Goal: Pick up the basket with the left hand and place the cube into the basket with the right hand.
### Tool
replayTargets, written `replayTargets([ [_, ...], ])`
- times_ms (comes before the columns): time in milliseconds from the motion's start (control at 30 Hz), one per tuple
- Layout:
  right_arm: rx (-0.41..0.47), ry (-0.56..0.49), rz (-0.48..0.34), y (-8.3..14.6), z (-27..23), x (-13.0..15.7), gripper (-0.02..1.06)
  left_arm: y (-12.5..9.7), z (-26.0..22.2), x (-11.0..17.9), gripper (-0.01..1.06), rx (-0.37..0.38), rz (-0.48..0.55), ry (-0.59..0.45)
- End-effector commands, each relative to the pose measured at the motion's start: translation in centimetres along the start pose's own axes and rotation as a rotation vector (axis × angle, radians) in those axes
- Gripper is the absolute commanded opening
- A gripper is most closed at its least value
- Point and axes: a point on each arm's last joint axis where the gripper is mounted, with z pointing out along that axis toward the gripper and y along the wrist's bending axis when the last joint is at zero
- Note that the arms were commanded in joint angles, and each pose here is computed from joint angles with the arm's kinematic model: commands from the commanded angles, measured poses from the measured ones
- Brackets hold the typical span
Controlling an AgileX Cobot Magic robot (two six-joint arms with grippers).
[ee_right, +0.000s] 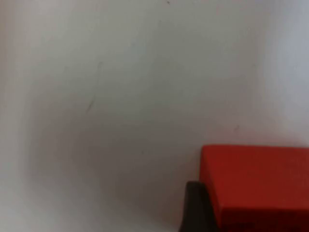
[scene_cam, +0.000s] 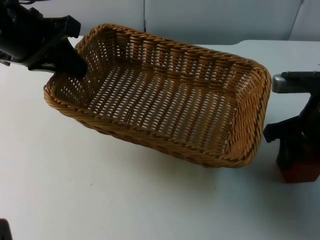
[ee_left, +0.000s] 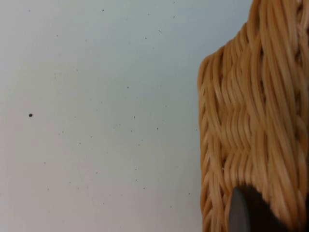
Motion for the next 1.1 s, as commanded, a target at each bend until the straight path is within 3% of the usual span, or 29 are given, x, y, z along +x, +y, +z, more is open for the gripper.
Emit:
replayTargets([
  [0, 0.034, -0.022, 0.023, -0.6, -0.3, -0.5, 0.18, -0.7, -0.4, -0.5, 0.00, 0.031, -0.018, -0.022],
  [33, 0.107, -0.051, 0.053, -1.6, -1.4, -1.3, 0.01, -0.7, -0.4, -0.5, 0.00, 0.031, -0.018, -0.022],
  [100, 0.136, -0.064, 0.061, -2.1, -2.0, -1.7, 0.01, -0.7, -0.4, -0.5, 0.00, 0.031, -0.018, -0.022],
  [200, 0.268, -0.184, 0.054, -3.2, -8.2, -4.5, 0.00, -0.7, -0.4, -0.5, 0.00, 0.031, -0.018, -0.022],
  [267, 0.259, -0.238, 0.043, -2.7, -10.4, -5.2, 0.00, -0.7, -0.4, -0.5, 0.00, 0.031, -0.018, -0.022],
  [367, 0.116, -0.347, 0.023, -0.3, -15.0, -5.8, 0.00, -0.7, -0.4, -0.5, 0.00, 0.031, -0.018, -0.022],
  [400, -0.014, -0.380, -0.039, 1.8, -16.9, -5.6, 0.00, -0.7, -0.4, -0.5, 0.00, 0.031, -0.018, -0.022],
  [433, -0.114, -0.383, -0.084, 3.4, -17.5, -5.2, 0.00, -0.7, -0.4, -0.5, 0.00, 0.031, -0.018, -0.022],
  [467, -0.114, -0.383, -0.084, 3.4, -17.5, -5.2, 0.00, -0.7, -0.4, -0.5, 0.00, 0.031, -0.018, -0.022],
  [533, -0.274, -0.357, -0.180, 6.6, -18.0, -4.3, 0.00, -0.7, -0.4, -0.5, 0.00, 0.031, -0.018, -0.022],
  [600, -0.361, -0.317, -0.256, 9.1, -17.8, -3.4, 0.00, -0.7, -0.4, -0.5, 0.00, 0.031, -0.018, -0.022],
  [800, -0.395, -0.253, -0.365, 13.9, -16.0, -2.0, 0.00, -0.7, -0.4, -0.5, 0.00, 0.031, -0.018, -0.022],
  [967, -0.387, -0.207, -0.326, 15.9, -13.8, -1.9, 0.00, -0.7, -0.4, -0.5, 0.00, 0.031, -0.018, -0.022],
  [1067, -0.320, -0.180, -0.324, 16.1, -12.1, -2.0, 0.00, -0.7, -0.4, -0.5, 0.00, 0.030, -0.018, -0.023],
])
